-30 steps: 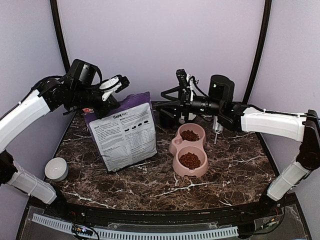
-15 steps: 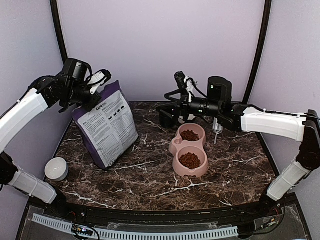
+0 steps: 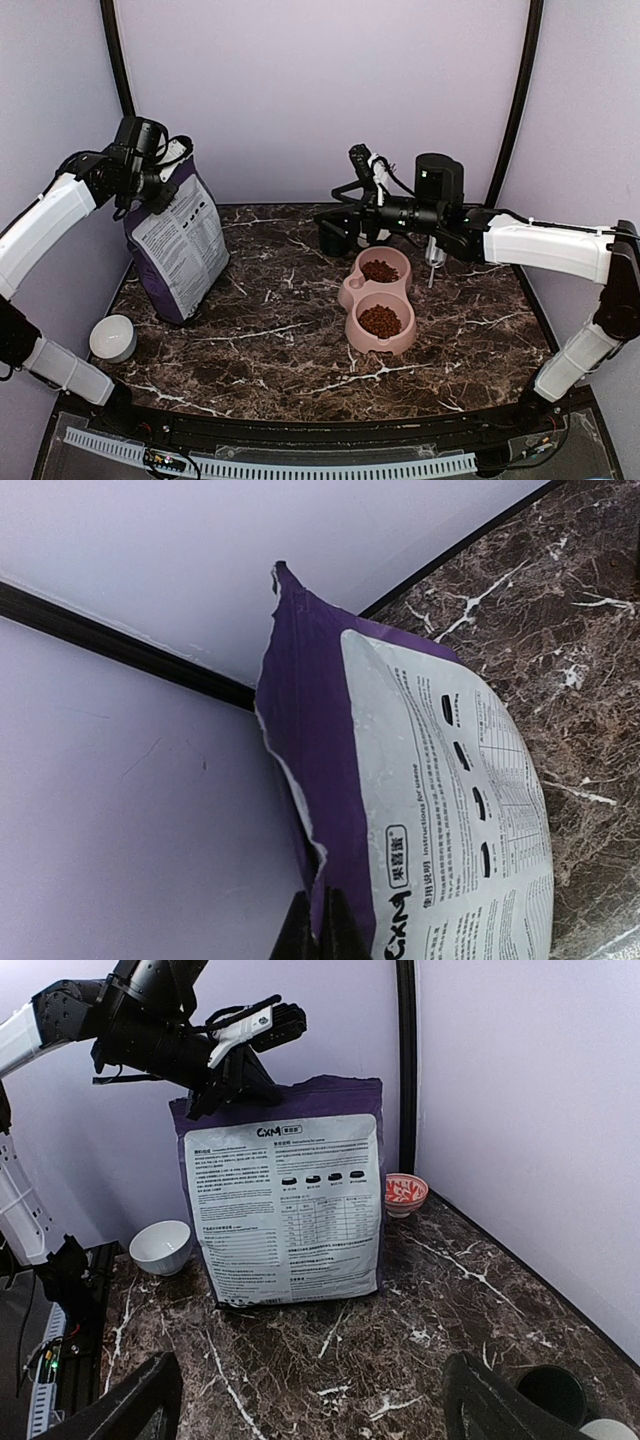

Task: Serve the pet food
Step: Move the pet food bag to the corner of the board.

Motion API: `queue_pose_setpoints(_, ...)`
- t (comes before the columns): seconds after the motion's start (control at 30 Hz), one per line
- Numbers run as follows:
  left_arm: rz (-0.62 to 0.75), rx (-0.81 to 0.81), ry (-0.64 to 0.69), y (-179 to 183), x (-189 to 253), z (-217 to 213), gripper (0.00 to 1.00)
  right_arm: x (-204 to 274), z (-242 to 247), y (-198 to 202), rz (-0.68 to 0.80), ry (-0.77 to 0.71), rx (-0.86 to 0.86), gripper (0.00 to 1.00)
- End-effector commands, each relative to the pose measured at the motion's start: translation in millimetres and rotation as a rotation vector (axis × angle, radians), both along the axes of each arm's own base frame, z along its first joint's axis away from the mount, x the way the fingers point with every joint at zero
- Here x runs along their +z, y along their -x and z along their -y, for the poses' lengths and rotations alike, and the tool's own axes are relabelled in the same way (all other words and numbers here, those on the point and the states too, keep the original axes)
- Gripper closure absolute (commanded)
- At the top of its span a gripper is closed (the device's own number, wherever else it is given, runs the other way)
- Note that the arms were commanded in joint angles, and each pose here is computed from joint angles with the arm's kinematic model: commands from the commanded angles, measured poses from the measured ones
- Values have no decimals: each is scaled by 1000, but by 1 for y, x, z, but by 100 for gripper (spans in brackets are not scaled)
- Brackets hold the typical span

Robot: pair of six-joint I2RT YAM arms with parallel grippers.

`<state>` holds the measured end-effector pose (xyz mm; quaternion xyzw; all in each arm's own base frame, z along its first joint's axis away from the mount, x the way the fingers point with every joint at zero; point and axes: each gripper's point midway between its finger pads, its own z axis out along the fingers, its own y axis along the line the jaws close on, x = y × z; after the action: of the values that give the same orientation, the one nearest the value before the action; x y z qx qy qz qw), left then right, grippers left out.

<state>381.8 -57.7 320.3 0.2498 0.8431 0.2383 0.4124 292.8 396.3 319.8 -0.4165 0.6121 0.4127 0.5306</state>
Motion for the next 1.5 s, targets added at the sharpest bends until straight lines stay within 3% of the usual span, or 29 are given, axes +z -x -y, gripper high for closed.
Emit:
queue_pose_setpoints(0.0, 316, 153, 18, -9, 86, -40, 100, 26, 6, 3, 55, -46, -26, 9)
queue_pose_setpoints(0.43, 380, 294, -7, -6, 98, -88, 100, 16, 9, -5, 44, -24, -48, 9)
queue_pose_setpoints(0.8, 361, 292, 6, -8, 85, -88, 97, 12, 13, -12, 30, -16, -71, 9)
queue_pose_setpoints(0.9, 349, 266, 39, -5, 81, -83, 85, 11, 13, -13, 25, -13, -75, 9)
queue_pose_setpoints(1.0, 321, 225, 89, -3, 76, -73, 65, 10, 14, -15, 21, -10, -83, 9)
queue_pose_setpoints(1.17, 305, 163, 199, 2, 83, -57, 41, 9, 17, -19, 19, 0, -107, 9)
queue_pose_setpoints(1.33, 327, 68, 324, 8, 98, -37, 4, 5, 32, -30, 6, 25, -168, 9)
queue_pose_setpoints(1.47, 342, -59, 451, 12, 114, -10, 1, -3, 61, -45, -12, 72, -278, 8)
